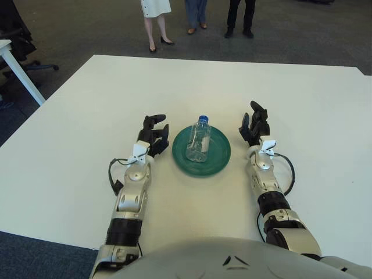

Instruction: Put the bottle into the plate.

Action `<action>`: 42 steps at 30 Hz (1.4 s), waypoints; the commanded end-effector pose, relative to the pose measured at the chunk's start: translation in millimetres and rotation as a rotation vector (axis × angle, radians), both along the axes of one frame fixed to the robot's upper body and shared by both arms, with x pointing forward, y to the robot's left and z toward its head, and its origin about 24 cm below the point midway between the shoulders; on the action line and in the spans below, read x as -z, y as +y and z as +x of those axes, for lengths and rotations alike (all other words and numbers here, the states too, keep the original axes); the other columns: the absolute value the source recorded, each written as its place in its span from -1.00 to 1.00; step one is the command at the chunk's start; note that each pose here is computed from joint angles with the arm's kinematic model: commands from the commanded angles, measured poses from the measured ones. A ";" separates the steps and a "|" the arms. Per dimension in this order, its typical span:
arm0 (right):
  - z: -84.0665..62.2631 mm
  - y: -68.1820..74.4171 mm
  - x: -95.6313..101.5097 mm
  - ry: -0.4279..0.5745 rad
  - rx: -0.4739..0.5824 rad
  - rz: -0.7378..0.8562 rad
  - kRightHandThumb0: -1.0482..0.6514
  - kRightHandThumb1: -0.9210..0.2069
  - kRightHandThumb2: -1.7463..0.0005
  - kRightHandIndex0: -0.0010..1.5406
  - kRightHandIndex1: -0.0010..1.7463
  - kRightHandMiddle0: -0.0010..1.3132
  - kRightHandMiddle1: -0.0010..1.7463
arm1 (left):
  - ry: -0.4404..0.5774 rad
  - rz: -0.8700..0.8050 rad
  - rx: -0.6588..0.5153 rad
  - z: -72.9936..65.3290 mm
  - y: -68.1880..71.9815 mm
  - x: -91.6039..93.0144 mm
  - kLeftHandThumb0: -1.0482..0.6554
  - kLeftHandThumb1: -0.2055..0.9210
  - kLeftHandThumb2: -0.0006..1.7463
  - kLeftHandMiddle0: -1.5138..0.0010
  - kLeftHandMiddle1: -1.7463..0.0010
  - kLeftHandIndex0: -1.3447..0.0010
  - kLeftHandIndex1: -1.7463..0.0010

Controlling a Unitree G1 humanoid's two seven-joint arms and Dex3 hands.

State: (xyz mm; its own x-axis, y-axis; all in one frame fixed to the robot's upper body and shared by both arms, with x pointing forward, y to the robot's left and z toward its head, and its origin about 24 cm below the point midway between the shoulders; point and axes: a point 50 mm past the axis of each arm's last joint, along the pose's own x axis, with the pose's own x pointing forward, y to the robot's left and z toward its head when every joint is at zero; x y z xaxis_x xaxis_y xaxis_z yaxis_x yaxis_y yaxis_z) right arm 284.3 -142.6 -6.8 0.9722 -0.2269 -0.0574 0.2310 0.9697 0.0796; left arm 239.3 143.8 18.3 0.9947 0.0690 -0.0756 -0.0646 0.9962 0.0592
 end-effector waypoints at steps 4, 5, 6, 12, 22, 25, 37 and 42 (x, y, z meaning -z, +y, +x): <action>-23.2 -12.7 34.1 0.183 0.037 0.010 -0.60 -1.00 0.16 -0.56 -0.99 -1.00 -0.27 | 0.038 0.003 -0.008 -17.5 3.3 29.0 -0.57 1.00 -0.24 0.51 0.04 0.86 -0.16; -23.0 -14.5 34.1 0.184 0.039 0.007 -0.60 -1.00 0.16 -0.56 -0.99 -1.00 -0.27 | 0.020 0.003 0.003 -17.9 1.7 30.9 -0.58 1.00 -0.24 0.50 0.09 0.86 -0.15; -23.0 -15.5 34.1 0.185 0.039 0.005 -0.60 -1.00 0.15 -0.56 -0.99 -1.00 -0.27 | 0.006 0.003 0.010 -17.9 0.6 32.0 -0.58 1.00 -0.23 0.51 0.13 0.86 -0.13; -22.3 -21.3 34.2 0.194 0.042 -0.005 -0.59 -1.00 0.15 -0.52 -0.98 -1.00 -0.26 | -0.019 0.001 0.026 -13.9 -0.1 48.1 -0.63 1.00 -0.17 0.43 0.59 0.83 -0.06; -21.5 -29.6 32.7 0.202 0.041 -0.029 -0.60 -1.00 0.13 -0.53 -0.99 -1.00 -0.27 | -0.073 -0.058 0.040 -11.4 -8.6 52.3 -0.64 1.00 -0.11 0.34 0.79 0.78 -0.07; -21.4 -31.8 32.3 0.207 0.044 -0.034 -0.60 -1.00 0.13 -0.53 -0.99 -1.00 -0.27 | -0.073 -0.071 0.026 -10.6 -7.2 53.2 -0.63 1.00 -0.11 0.32 0.80 0.76 -0.08; -22.9 -36.5 31.0 0.222 0.062 -0.038 -0.60 -1.00 0.12 -0.54 -0.99 -1.00 -0.26 | -0.027 -0.064 -0.025 -10.2 -0.7 61.0 -0.67 1.00 -0.07 0.32 0.84 0.74 -0.07; -24.9 -37.4 30.6 0.223 0.055 -0.042 -0.59 -1.00 0.13 -0.52 -0.99 -1.00 -0.24 | -0.009 -0.068 -0.041 -8.5 -2.9 61.9 -0.69 1.00 -0.09 0.31 0.85 0.70 -0.09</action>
State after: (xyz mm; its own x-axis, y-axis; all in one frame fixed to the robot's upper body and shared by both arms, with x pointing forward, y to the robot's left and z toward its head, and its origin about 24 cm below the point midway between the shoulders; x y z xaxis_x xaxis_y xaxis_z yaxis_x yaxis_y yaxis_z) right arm 281.4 -174.6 -6.2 0.9597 -0.2650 -0.0938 0.2670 0.9636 0.0097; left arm 256.3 138.6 -7.9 0.9915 0.0857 0.0977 -0.0821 0.9958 -0.0412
